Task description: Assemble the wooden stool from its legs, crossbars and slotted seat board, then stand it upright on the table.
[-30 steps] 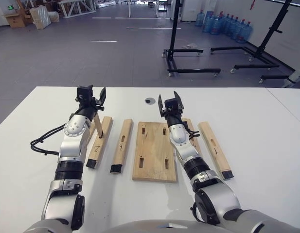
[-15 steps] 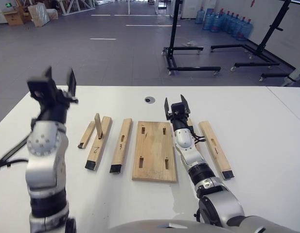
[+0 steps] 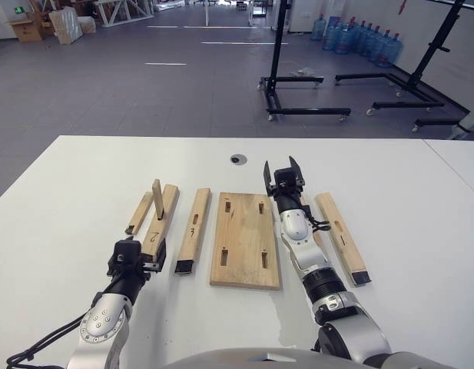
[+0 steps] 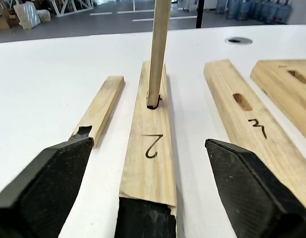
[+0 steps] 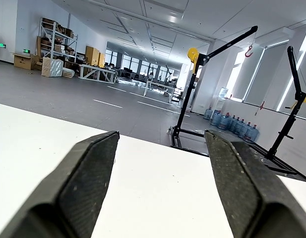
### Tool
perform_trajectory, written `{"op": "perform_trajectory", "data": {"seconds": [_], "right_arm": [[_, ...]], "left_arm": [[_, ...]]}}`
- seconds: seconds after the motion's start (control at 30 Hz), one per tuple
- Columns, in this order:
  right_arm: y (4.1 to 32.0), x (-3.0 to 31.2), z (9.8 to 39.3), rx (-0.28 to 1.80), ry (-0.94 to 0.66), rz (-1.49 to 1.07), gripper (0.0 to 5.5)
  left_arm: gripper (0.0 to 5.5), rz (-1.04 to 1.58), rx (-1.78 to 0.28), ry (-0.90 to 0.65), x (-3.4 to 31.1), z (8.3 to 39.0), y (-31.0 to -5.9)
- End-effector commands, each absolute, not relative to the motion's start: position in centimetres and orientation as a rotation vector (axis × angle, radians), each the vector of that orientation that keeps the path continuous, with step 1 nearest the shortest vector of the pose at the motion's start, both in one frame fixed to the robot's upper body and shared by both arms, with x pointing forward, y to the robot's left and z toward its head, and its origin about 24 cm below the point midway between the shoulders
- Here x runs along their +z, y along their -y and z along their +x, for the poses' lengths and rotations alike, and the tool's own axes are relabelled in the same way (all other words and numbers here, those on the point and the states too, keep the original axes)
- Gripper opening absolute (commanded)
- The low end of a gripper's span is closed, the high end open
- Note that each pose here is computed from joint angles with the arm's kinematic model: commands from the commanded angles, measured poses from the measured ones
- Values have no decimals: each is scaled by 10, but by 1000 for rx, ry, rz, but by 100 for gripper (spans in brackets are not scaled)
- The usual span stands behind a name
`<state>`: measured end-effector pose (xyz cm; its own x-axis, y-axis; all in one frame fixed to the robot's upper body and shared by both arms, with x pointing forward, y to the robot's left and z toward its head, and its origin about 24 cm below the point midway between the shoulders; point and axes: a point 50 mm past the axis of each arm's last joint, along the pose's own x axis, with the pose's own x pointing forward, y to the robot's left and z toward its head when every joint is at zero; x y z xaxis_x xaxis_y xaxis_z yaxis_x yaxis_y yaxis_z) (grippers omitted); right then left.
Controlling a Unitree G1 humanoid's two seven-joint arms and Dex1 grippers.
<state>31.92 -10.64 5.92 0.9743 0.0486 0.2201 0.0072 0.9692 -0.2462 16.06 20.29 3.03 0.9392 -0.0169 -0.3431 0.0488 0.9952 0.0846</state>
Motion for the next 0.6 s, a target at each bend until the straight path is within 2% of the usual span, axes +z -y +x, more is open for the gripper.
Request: {"op": "perform_trajectory", "data": {"seconds": [0.03, 0.17, 0.3, 0.53, 0.6], "right_arm": [[107, 59, 318, 9, 218, -238, 317], [106, 59, 318, 4, 222, -232, 317], [106, 60, 317, 5, 225, -227, 317], [105, 61, 316, 9, 219, -220, 317], [105, 61, 317, 8, 217, -218, 317]], "left_arm": [[410, 99, -54, -439, 20, 164, -216], [410, 104, -80, -520, 13, 170, -228], [410, 102, -122, -563, 9, 176, -225], [410, 54, -124, -585, 21, 175, -199], [378, 68, -123, -610, 22, 171, -194]]}}
